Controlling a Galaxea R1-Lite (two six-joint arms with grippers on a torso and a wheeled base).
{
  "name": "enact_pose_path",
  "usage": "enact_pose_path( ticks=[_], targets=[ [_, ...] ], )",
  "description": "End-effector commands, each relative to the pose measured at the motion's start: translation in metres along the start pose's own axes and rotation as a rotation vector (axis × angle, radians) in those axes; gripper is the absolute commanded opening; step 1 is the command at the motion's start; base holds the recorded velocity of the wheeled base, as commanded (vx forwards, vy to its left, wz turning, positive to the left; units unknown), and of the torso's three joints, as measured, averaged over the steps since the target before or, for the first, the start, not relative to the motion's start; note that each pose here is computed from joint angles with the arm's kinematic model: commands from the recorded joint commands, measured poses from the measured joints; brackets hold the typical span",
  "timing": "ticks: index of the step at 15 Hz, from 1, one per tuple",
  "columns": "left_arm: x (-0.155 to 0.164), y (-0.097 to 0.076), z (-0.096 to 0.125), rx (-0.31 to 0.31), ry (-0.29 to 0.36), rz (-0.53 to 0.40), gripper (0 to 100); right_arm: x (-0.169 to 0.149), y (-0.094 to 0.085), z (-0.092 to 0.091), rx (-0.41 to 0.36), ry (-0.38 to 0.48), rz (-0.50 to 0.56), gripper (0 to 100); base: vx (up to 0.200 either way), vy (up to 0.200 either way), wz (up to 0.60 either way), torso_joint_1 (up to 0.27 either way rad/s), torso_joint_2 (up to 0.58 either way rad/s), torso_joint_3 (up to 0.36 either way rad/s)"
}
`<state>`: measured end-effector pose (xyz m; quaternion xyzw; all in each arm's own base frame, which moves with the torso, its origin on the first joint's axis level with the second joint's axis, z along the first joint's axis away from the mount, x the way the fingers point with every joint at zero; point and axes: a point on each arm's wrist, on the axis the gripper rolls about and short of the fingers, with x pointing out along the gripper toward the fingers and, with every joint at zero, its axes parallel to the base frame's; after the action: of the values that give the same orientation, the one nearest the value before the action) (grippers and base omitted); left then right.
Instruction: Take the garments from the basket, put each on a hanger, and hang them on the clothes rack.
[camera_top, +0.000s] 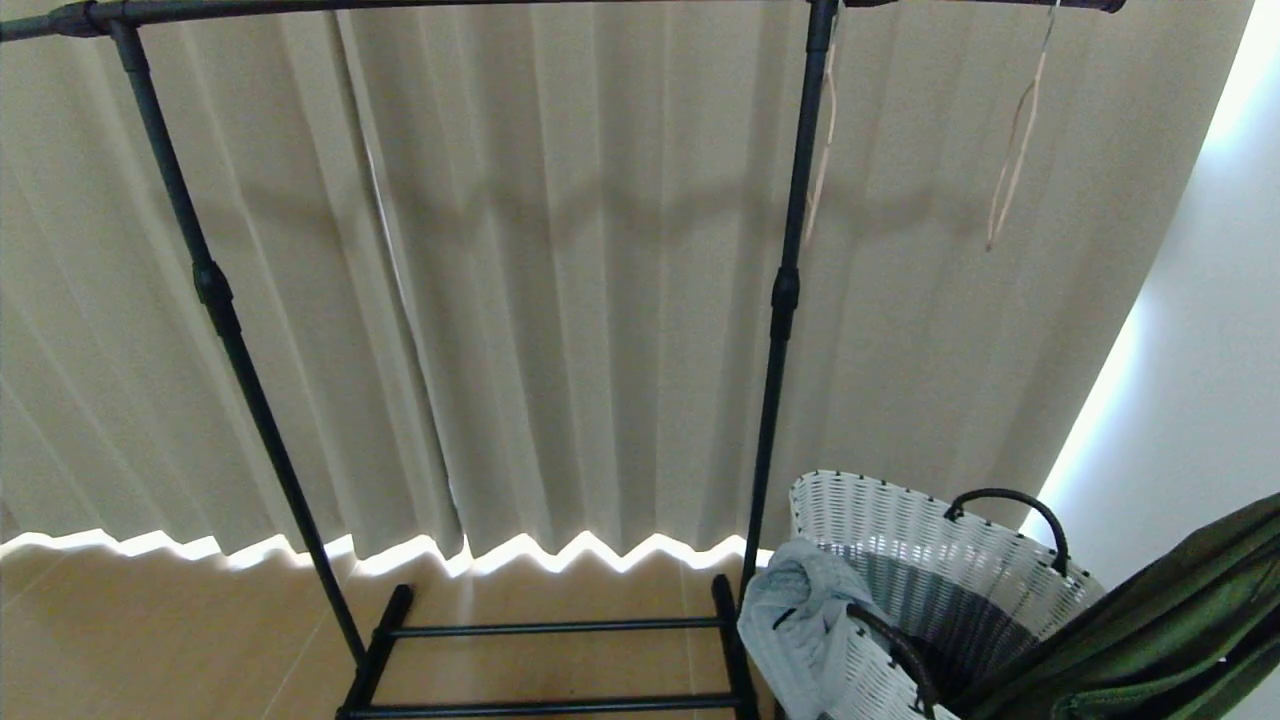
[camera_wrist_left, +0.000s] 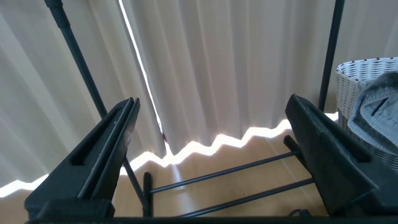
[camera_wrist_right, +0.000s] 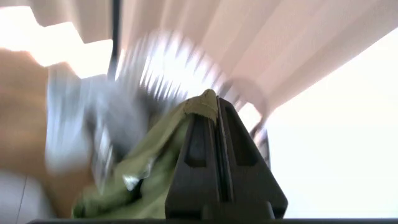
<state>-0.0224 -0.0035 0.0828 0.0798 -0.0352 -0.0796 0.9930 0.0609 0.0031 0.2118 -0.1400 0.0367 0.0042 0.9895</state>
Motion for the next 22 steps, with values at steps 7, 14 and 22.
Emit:
enact_pose_path(
  ticks=[7,14,22],
  targets=[
    [0.0,0.0,0.0,-0.001,0.0,0.0,100,-0.009,0.0006,-0.0048,0.001,-0.021,-0.006,0,0.0,0.029,0.0,0.001,0.0,0.0],
    [0.0,0.0,0.0,0.001,0.0,0.0,100,-0.0103,0.0012,-0.0071,-0.001,-0.003,0.004,0,0.0,0.2,0.0,0.001,0.0,0.002],
    [0.0,0.0,0.0,0.001,0.0,0.0,100,-0.009,0.0011,-0.0056,-0.003,-0.003,0.009,0,0.0,0.15,0.0,0.001,0.0,0.001]
  ],
)
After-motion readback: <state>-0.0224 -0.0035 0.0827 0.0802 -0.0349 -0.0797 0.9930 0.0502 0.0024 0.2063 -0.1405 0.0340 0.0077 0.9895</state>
